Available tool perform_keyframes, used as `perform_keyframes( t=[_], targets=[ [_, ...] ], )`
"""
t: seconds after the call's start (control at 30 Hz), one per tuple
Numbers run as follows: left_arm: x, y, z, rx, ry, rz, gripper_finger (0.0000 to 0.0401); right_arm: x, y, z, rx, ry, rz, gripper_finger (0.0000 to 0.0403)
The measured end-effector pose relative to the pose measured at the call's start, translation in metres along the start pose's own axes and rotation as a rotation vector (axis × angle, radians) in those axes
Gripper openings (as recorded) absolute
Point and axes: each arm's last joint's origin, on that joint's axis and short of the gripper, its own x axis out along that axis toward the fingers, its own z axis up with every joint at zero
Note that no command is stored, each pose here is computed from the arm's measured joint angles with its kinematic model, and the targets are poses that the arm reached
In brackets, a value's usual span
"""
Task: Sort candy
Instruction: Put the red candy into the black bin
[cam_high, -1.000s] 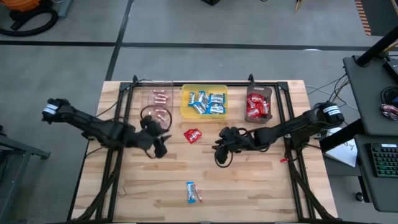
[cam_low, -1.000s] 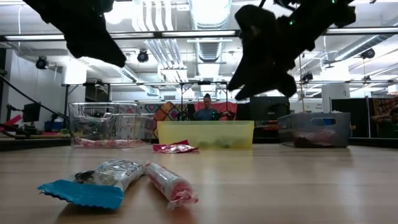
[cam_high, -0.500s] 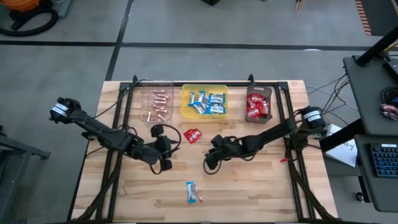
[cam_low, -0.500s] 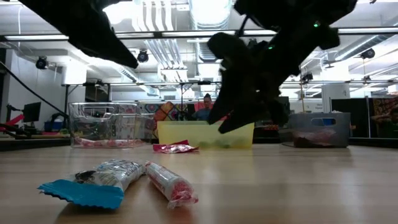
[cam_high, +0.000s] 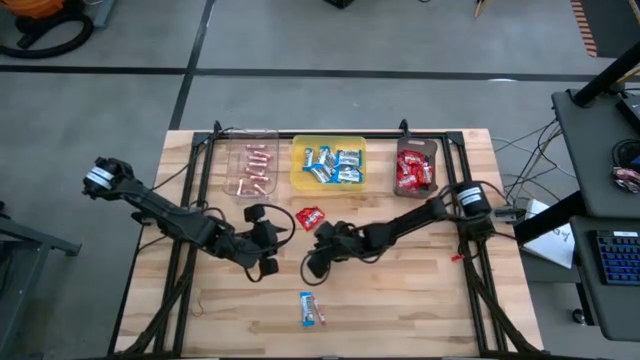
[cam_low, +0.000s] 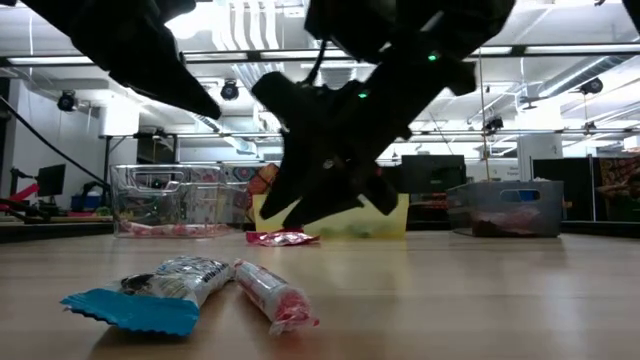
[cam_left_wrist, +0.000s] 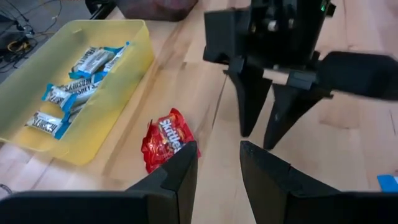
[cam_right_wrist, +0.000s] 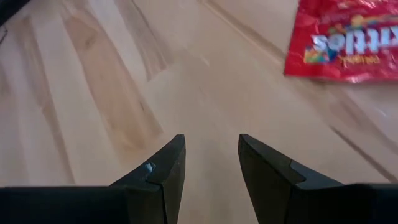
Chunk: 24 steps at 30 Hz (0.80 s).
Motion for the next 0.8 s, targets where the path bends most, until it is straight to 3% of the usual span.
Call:
perform_keyframes(
  t=[0.33, 0.8],
  targets=[
    [-0.028, -0.010, -0.012, -0.063, 0.049, -0.072, 0.0105, 0.014, -0.002, 0.015, -0.065, -0.027, -0.010, 0.0148],
    [-0.041, -0.020, -0.018, -0.054, 0.021, -0.085, 0.0105, 0.016, -0.015, 0.027, -0.058, -0.119, -0.122, 0.0216]
  ],
)
